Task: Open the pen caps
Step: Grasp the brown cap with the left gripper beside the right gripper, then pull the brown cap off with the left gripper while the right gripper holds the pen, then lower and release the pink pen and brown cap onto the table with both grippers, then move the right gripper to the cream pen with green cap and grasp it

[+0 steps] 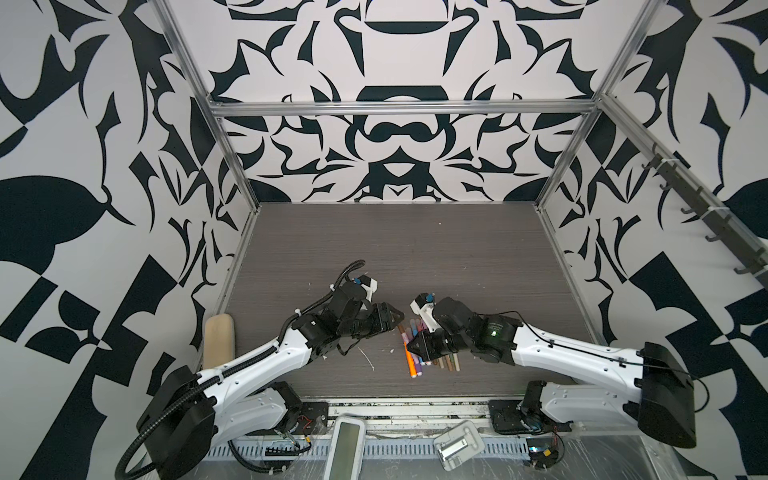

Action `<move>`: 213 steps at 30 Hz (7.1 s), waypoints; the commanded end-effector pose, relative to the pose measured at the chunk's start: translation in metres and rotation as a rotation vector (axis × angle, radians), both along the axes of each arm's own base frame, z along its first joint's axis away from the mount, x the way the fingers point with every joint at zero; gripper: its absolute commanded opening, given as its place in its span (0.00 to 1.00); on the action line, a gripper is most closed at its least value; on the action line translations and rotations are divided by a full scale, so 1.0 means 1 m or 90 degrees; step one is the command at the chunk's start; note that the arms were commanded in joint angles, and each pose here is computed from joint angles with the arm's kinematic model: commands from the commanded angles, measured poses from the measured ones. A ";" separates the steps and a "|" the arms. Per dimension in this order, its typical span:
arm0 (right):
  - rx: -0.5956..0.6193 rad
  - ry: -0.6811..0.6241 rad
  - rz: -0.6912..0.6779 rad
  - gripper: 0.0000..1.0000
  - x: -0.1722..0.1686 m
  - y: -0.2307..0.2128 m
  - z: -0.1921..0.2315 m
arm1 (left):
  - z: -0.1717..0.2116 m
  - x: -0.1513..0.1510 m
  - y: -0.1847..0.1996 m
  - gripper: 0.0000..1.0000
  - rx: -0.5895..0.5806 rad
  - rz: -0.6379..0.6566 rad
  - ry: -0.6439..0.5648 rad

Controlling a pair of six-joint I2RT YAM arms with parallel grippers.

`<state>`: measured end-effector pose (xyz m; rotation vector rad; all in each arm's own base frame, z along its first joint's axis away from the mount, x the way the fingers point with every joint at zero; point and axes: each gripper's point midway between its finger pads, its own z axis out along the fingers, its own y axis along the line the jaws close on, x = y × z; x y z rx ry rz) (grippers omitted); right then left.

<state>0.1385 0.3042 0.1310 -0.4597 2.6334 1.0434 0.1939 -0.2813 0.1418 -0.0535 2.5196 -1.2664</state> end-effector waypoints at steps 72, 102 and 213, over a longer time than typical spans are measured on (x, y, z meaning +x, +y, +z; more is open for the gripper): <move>-0.195 -0.054 -0.314 0.00 0.130 -0.164 0.003 | -0.117 0.188 0.078 0.00 0.345 0.070 0.143; -0.298 0.068 -0.269 0.08 0.267 -0.082 -0.106 | -0.123 0.186 -0.009 0.09 0.302 -0.006 0.183; -0.361 0.040 -0.295 0.19 0.004 -0.146 -0.115 | -0.025 0.037 0.142 0.37 0.369 0.165 -0.276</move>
